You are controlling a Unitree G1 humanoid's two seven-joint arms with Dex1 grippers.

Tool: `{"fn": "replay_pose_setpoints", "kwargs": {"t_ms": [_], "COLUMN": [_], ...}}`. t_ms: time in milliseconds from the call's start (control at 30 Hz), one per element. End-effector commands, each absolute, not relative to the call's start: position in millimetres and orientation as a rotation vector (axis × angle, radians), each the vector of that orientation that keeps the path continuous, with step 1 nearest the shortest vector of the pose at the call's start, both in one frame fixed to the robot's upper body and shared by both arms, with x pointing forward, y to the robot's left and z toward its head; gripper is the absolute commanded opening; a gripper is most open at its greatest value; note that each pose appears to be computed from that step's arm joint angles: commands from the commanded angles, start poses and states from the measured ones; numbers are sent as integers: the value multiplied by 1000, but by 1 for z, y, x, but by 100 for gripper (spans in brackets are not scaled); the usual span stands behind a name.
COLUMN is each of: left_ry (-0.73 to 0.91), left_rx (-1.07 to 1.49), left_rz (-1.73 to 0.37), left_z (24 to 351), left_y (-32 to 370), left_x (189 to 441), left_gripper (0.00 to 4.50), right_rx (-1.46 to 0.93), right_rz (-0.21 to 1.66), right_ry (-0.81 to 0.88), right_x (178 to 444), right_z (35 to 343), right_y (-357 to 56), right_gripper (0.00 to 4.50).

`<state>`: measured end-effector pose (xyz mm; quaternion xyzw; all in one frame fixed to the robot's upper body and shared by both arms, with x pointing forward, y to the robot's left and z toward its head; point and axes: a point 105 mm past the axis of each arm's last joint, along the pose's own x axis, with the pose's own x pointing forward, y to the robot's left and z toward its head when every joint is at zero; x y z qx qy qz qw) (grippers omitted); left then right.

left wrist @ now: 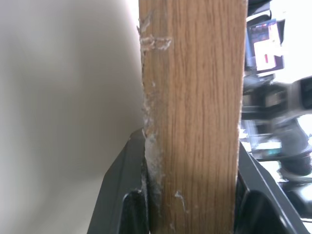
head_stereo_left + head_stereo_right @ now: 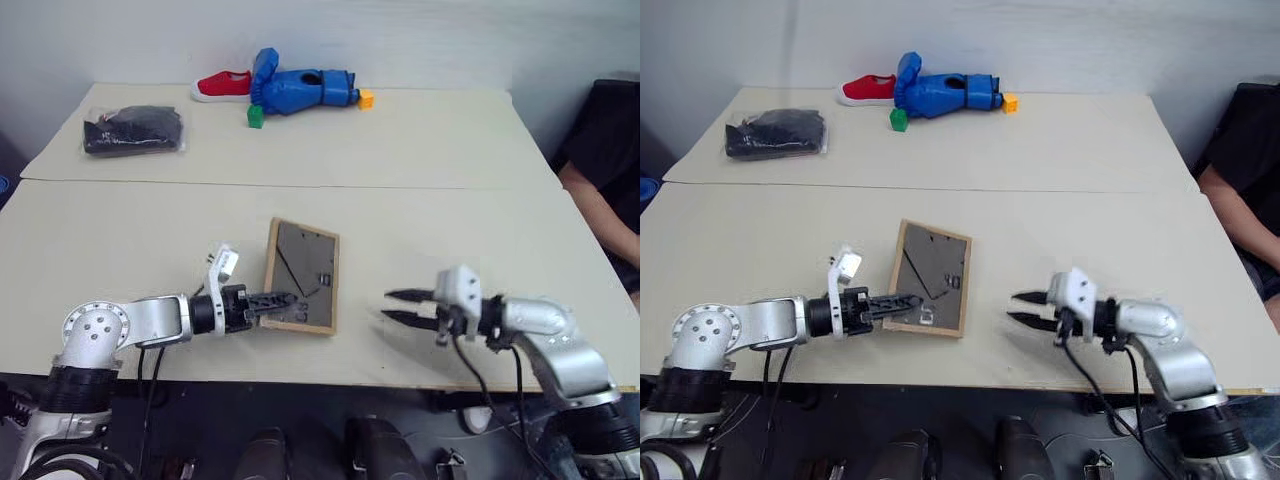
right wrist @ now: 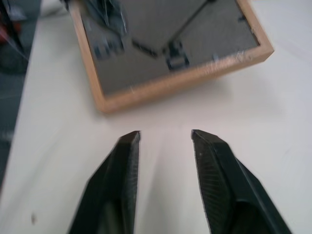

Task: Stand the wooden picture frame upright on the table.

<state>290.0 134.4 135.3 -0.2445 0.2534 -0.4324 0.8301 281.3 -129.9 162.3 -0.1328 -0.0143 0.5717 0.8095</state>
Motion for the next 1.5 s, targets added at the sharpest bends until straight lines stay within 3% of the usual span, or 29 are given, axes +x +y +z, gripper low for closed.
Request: {"fn": "replay_pose_setpoints", "kwargs": {"t_ms": [33, 200, 433, 667, 800, 1100, 1267, 1367, 1500], "left_ry": [363, 320, 310, 332, 408, 510, 553, 663, 761], "left_rx": [-258, -129, -137, -155, -258, -547, -622, -711, -793], "left_rz": [-1043, -1127, -1142, -1142, -1145, -1104, -1132, -1182, -1249], "left_z": [140, 127, 122, 120, 121, 142, 151, 159, 173], "left_y": [131, 123, 117, 117, 121, 132, 131, 131, 136], "left_x": [289, 283, 282, 279, 274, 279, 276, 268, 261], "left_gripper": [127, 127, 127, 127, 127, 127, 127, 127, 127], "right_rx": [-151, -184, -220, -220, -198, -470, -479, -502, -587], "right_rz": [1349, 1398, 1460, 1558, 1621, 1626, 1562, 1364, 1150], "right_ry": [-92, -137, -215, -274, -370, -465, -502, -604, -606], "right_x": [273, 285, 292, 283, 265, 246, 248, 269, 300], "right_z": [202, 225, 233, 230, 240, 222, 222, 235, 232], "right_y": [-108, -70, -32, -14, -21, -56, -66, -84, -123], "right_gripper": [286, 445, 445, 445, 445, 445, 445, 445, 445]}}
